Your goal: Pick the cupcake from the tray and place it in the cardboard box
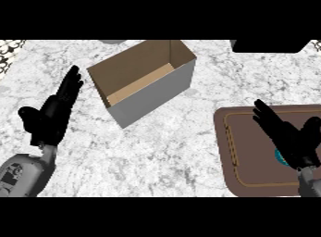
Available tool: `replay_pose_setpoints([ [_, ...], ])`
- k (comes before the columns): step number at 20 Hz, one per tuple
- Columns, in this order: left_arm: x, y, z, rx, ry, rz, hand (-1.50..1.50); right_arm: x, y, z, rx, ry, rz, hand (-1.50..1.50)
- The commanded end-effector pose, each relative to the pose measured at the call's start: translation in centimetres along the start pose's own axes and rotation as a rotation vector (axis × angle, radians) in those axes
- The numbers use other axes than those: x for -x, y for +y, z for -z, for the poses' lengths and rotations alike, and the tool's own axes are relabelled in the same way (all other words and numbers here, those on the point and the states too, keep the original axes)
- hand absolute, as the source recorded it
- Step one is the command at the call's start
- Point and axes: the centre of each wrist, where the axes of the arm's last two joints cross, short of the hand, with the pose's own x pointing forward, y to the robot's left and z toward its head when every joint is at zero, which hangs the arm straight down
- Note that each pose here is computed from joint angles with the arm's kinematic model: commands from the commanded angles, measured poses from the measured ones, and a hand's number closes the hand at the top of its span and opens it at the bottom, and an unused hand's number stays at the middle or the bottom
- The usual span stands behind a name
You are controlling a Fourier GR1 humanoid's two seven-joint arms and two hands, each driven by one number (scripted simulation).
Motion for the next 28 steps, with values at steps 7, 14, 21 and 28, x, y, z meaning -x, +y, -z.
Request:
replay_pose_setpoints([
  [7,4.7,7.6,-2.3,-0.195,0.181,0.289,0.0,-9.8,-7.4,-2.2,-0.124,-0.338,-0.533,-1.5],
  [14,6.5,10.8,-4.4,-0.26,0.237,0.361,0.0,3.1,-12.7,-7.1,-0.111,-0.518,-0.193,-1.5],
  [21,6.2,11.1,-3.5,-0.243,0.222,0.368,0.0,0.6,-19.1,-8.5,-0.185,-0.596,-0.511,-1.5],
  [28,6.0,9.0,-2.1,-0.235,0.218,0.355,0.0,-4.2,-20.8,-6.2,-0.315,-0.407,-0.854,-1.5],
])
